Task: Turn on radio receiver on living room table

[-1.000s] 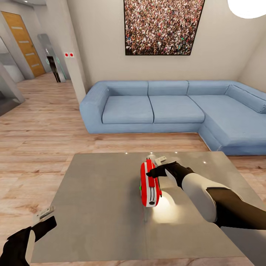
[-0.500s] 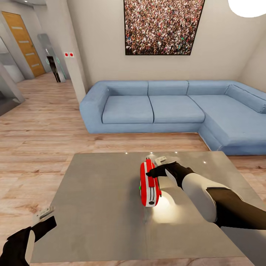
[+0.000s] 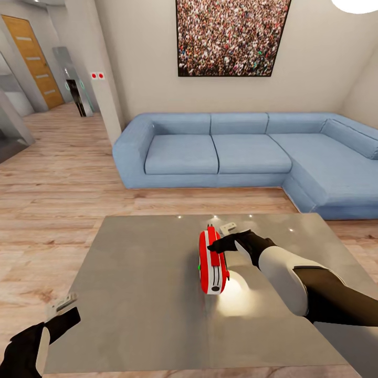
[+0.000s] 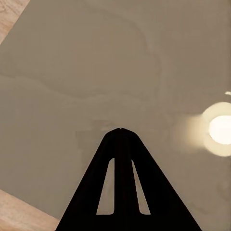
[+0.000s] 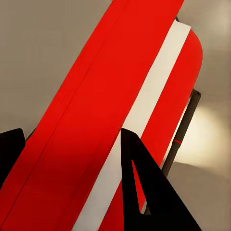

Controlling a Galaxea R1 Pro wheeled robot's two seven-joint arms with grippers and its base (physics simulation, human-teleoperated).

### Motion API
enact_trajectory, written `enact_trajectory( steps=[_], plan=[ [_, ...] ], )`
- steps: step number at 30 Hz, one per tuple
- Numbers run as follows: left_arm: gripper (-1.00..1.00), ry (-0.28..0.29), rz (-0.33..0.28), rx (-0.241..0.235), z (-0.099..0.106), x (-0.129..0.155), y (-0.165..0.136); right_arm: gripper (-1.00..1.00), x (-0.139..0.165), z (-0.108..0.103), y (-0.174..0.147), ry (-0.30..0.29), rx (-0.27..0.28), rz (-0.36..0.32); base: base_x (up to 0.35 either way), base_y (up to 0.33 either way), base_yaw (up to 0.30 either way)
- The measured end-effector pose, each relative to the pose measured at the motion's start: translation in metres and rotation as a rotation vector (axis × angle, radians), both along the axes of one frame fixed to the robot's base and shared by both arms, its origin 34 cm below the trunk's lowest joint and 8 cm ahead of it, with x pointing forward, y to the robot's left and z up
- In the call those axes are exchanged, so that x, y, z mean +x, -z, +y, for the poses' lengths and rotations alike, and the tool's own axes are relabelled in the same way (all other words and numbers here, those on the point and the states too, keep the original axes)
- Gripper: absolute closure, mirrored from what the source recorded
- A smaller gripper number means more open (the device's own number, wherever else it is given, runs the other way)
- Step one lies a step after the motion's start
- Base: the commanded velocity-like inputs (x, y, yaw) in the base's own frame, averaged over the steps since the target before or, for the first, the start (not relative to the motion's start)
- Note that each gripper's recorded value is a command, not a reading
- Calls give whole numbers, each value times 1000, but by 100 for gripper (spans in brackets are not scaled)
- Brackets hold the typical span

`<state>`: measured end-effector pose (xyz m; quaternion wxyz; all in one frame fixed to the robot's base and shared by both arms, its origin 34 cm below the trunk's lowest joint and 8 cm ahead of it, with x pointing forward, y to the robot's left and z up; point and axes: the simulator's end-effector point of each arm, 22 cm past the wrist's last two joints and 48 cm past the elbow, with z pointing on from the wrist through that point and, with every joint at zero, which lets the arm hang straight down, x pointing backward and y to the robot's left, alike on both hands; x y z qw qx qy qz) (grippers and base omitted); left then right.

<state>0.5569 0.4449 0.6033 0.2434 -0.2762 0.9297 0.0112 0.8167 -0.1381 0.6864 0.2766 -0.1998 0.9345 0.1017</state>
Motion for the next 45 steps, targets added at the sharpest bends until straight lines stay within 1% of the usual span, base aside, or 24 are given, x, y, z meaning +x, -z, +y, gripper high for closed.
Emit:
enact_trajectory(
  steps=[6, 14, 21, 26, 45],
  plan=[
    [100, 0, 0, -2, -1, 0, 0, 100, 0, 0, 0, 1, -1, 0, 0, 0, 0],
    [100, 0, 1, -1, -1, 0, 13, 100, 0, 0, 13, 0, 0, 0, 0, 0, 0],
    [100, 1, 1, -2, -1, 0, 13, 100, 0, 0, 13, 1, 0, 0, 0, 0, 0],
    [100, 1, 1, -1, -1, -1, 21, 100, 0, 0, 21, 0, 0, 0, 0, 0, 0],
    [100, 1, 1, -1, -1, 0, 21, 100, -1, 0, 21, 0, 0, 2, 0, 0, 0]
  ],
)
